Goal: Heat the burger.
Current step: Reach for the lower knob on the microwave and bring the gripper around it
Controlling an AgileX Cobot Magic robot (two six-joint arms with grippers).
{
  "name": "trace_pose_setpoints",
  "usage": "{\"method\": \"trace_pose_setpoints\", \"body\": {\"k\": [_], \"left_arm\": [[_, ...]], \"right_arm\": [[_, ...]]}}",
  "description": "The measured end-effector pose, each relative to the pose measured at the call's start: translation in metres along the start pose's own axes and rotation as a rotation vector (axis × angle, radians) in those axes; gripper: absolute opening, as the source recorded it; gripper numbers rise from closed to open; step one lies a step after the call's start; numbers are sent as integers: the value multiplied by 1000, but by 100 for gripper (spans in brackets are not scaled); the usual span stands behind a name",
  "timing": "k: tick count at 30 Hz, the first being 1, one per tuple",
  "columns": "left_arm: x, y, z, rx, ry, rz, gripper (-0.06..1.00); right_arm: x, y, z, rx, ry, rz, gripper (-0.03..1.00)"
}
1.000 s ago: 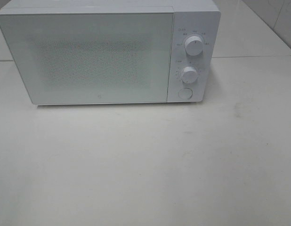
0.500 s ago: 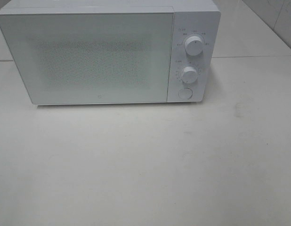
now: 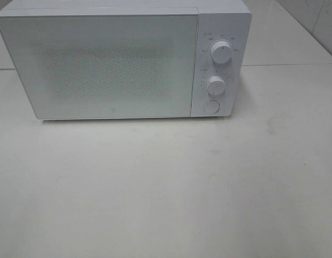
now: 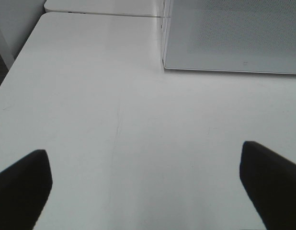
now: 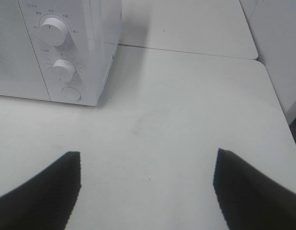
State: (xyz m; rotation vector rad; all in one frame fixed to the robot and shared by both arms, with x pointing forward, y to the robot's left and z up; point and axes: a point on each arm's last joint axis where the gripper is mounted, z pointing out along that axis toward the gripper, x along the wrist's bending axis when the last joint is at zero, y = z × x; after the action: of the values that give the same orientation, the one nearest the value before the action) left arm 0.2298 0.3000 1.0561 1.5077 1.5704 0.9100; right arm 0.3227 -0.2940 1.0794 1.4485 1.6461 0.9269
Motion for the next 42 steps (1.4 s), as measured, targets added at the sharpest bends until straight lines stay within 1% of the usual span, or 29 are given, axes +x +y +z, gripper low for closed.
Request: {"method": "trace_pose_setpoints", "body": {"k": [7,9,12,14,16,19,22,23,28,32,34,35,36,37,38,39,40,42], "left_arm": [[0,0,0,0,0,0,99],[0,0,0,0,0,0,99],[0,0,0,0,0,0,99],[0,0,0,0,0,0,99],[0,0,0,0,0,0,99],[0,0,0,0,0,-1,99],[0,0,0,0,0,-2,99],[0,0,0,0,0,-2,99],[0,0,0,0,0,-2,99],[0,0,0,0,0,-2,99],[0,0,0,0,0,-2,99],[0,0,0,0,0,-2,99],[0,0,0,0,0,-2,99],[0,0,0,0,0,-2,99],[0,0,0,0,0,-2,99],[0,0,0,0,0,-2,99],[0,0,0,0,0,-2,99],[0,0,0,0,0,-2,99]], "right_arm": [[5,17,35,-31,22,-1,75],[5,19,39,-35,25,0,75],[8,25,59,-52,39,7,75],[9,26,63,-57,42,7,75],[11,30,77,-77,52,5,75],[12,31,86,-85,59,4,75],[15,34,108,-107,74,2,75],[15,34,108,-107,74,2,75],[19,37,131,-165,95,3,75],[21,38,138,-192,103,5,75],[23,39,151,-237,116,11,75],[23,39,151,-237,116,11,75],[25,39,159,-269,124,16,75],[25,37,165,-307,124,28,75],[25,37,165,-307,124,28,75],[25,35,168,-332,121,39,75],[24,27,172,-348,106,62,75],[23,22,174,-351,95,72,75]]}}
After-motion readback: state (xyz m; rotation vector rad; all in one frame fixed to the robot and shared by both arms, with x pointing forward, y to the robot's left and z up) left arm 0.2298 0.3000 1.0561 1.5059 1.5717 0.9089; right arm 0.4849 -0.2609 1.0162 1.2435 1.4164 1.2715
